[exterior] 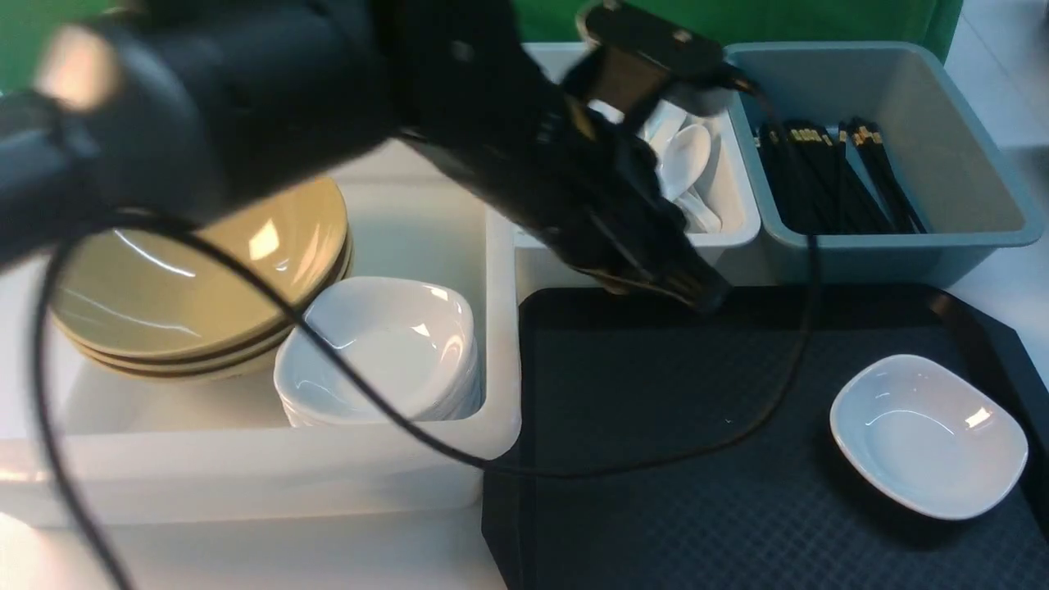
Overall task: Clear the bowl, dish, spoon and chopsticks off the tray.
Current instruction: Use the left arm to grab the plate
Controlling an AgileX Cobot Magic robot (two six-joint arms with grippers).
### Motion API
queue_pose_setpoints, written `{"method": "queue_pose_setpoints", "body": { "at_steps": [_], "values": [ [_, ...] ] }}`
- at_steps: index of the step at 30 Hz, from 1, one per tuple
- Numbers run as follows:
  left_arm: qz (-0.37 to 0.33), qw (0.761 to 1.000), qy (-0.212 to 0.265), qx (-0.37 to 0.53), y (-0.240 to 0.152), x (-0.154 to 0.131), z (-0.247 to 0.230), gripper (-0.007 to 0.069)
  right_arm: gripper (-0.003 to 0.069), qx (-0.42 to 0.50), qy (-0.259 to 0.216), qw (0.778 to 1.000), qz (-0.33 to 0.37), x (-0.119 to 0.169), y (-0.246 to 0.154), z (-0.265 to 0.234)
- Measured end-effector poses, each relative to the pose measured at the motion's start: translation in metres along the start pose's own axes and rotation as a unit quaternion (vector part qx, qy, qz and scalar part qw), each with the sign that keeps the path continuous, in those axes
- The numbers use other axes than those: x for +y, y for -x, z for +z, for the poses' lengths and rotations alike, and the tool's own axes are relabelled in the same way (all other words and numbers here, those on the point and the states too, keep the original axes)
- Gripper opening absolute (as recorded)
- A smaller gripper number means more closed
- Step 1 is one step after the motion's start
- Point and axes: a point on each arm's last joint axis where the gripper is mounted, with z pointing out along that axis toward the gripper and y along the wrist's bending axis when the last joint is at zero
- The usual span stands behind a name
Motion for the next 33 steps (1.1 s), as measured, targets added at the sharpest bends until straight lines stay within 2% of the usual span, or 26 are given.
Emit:
{"method": "queue_pose_setpoints", "body": {
  "at_steps": [1, 2, 3, 5, 6, 7, 9, 13, 16, 18, 23, 24, 25, 27, 28, 31, 33],
  "values": [
    [0.000, 1.000, -0.002, 0.005, -0.001, -0.001, 0.004, 0.0031, 0.0058, 0.001, 0.000, 1.000, 0.001, 0.000, -0.002, 0.000],
    [0.019, 0.999, -0.019, 0.023, 0.006, -0.008, 0.027, 0.0067, 0.0058, -0.001, 0.004, 1.000, 0.004, 0.001, -0.017, -0.003],
    [0.023, 0.999, -0.021, 0.020, 0.008, -0.010, 0.026, 0.0071, 0.0058, 0.002, 0.005, 1.000, 0.004, 0.002, -0.019, -0.002],
    [0.062, 0.995, -0.054, 0.048, 0.016, -0.026, 0.063, 0.0174, 0.0058, -0.011, 0.012, 1.000, 0.011, 0.003, -0.042, -0.010],
    [0.060, 0.995, -0.055, 0.052, 0.015, -0.025, 0.067, 0.0183, 0.0058, -0.011, 0.013, 1.000, 0.011, 0.003, -0.044, -0.010],
    [0.073, 0.993, -0.068, 0.058, 0.021, -0.032, 0.084, 0.0261, 0.0058, -0.025, 0.013, 0.999, 0.015, 0.002, -0.053, -0.016],
    [0.081, 0.992, -0.074, 0.061, 0.026, -0.035, 0.104, 0.0365, 0.0058, -0.042, 0.012, 0.999, 0.020, 0.001, -0.061, -0.024],
    [0.089, 0.991, -0.080, 0.062, 0.030, -0.039, 0.140, 0.0526, 0.0060, -0.060, 0.009, 0.998, 0.025, -0.001, -0.069, -0.032],
    [0.079, 0.992, -0.080, 0.056, 0.032, -0.043, 0.163, 0.0578, 0.0062, -0.061, 0.009, 0.998, 0.023, -0.001, -0.069, -0.033],
    [0.061, 0.994, -0.076, 0.050, 0.030, -0.042, 0.184, 0.0585, 0.0062, -0.061, 0.008, 0.998, 0.019, -0.001, -0.069, -0.033],
    [0.035, 0.995, -0.073, 0.054, 0.024, -0.039, 0.205, 0.0526, 0.0062, -0.061, 0.008, 0.998, 0.004, -0.001, -0.069, -0.033],
    [0.026, 0.996, -0.072, 0.051, 0.025, -0.039, 0.206, 0.0447, 0.0062, -0.061, 0.008, 0.998, 0.000, -0.001, -0.069, -0.033],
    [0.024, 0.996, -0.072, 0.051, 0.025, -0.039, 0.206, 0.0422, 0.0062, -0.061, 0.008, 0.998, -0.001, -0.001, -0.069, -0.033],
    [0.022, 0.996, -0.073, 0.050, 0.025, -0.039, 0.206, 0.0196, 0.0065, -0.061, 0.007, 0.998, -0.006, -0.001, -0.069, -0.033],
    [0.017, 0.996, -0.075, 0.050, 0.025, -0.039, 0.207, 0.0123, 0.0067, -0.061, 0.007, 0.998, -0.008, -0.001, -0.069, -0.033],
    [0.004, 0.995, -0.083, 0.048, 0.027, -0.039, 0.204, 0.0049, 0.0070, -0.061, 0.007, 0.998, -0.011, -0.001, -0.069, -0.033],
    [-0.001, 0.995, -0.087, 0.057, 0.029, -0.035, 0.196, 0.0036, 0.0073, -0.061, 0.007, 0.998, -0.013, -0.001, -0.069, -0.033]
  ]
}}
